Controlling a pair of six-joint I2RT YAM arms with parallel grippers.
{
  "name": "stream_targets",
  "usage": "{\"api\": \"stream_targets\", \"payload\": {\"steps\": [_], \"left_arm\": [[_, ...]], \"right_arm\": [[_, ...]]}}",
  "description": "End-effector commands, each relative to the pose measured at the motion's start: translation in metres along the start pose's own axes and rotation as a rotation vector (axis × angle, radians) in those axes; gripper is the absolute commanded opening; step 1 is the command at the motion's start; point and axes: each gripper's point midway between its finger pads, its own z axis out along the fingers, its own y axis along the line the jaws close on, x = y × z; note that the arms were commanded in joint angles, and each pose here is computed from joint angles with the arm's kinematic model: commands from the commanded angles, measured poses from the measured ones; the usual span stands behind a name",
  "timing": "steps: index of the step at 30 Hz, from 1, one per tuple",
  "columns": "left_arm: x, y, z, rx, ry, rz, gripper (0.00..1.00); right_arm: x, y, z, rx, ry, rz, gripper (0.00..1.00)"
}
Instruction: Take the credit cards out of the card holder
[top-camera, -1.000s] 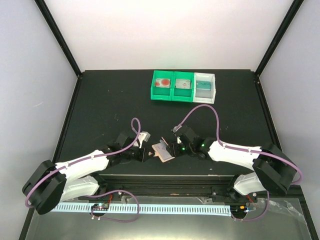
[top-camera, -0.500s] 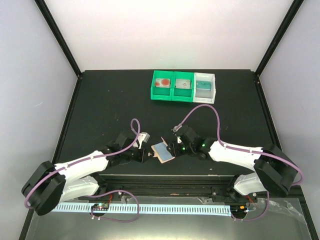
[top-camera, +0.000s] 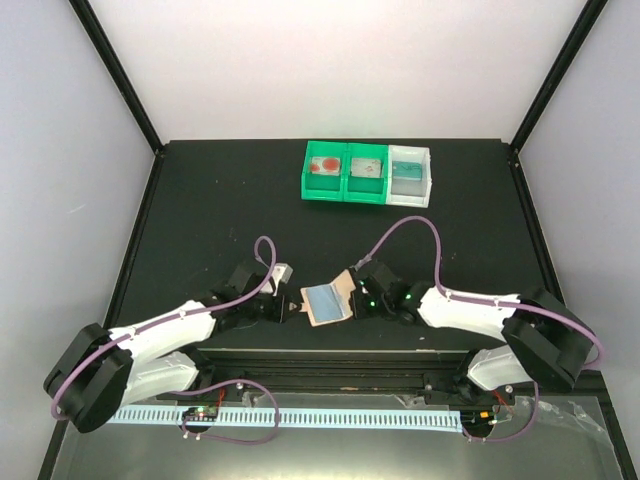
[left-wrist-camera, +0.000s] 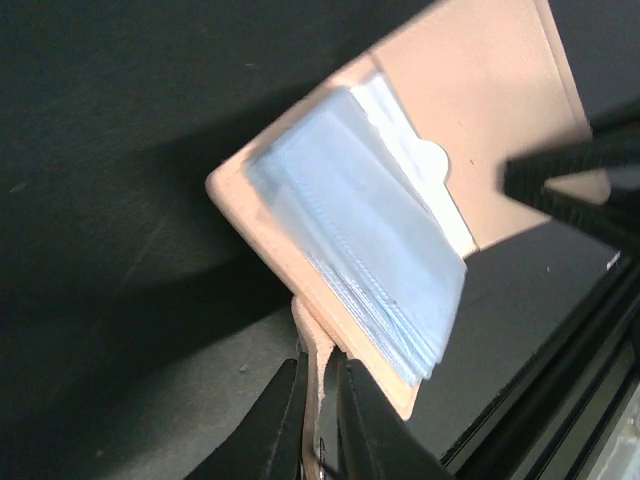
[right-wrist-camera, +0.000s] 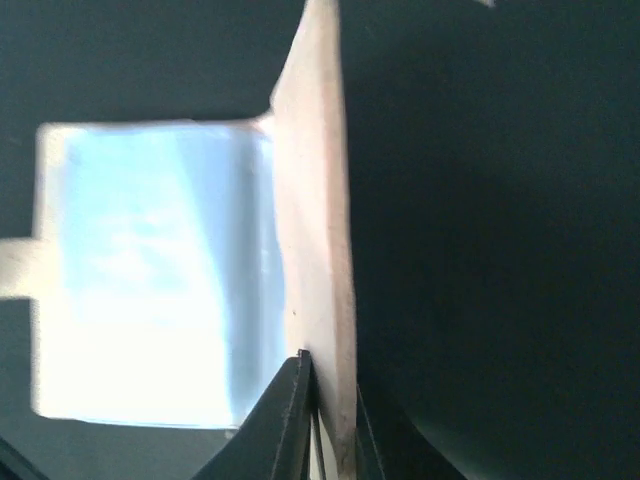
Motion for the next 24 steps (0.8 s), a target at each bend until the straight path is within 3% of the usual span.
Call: {"api": "stream_targets", "payload": {"steps": [1,6,9,18,24], "left_arm": [[-0.002,0.013,-0.006,-0.042,-0.023,-0.042,0.17],[-0.008,0.001,-0.003,0.048,-0.05,-0.074,0.38],[-0.006,0.002,0.004,0.062,-0.033,-0.088,0.44],[-0.001,0.015,0.022,0.043,-0.011,-0.125,0.5],[0.005,0.02,0.036,0.056,0.02,-0.188,0.45]], "right_arm": [[0.02,-0.019,0.004,0.027,0.006,0.087,0.12],[0.036,-0.026,0.008,-0.004,0.006,0.163,0.12],[0.04,-0.026,0.01,-0.033,-0.003,0.201,0.11],[0.041,-0.029,0.004,-0.067,-0.058,0.258,0.06],[0.041,-0.03,0.003,-0.078,-0.07,0.267,0.06]]}}
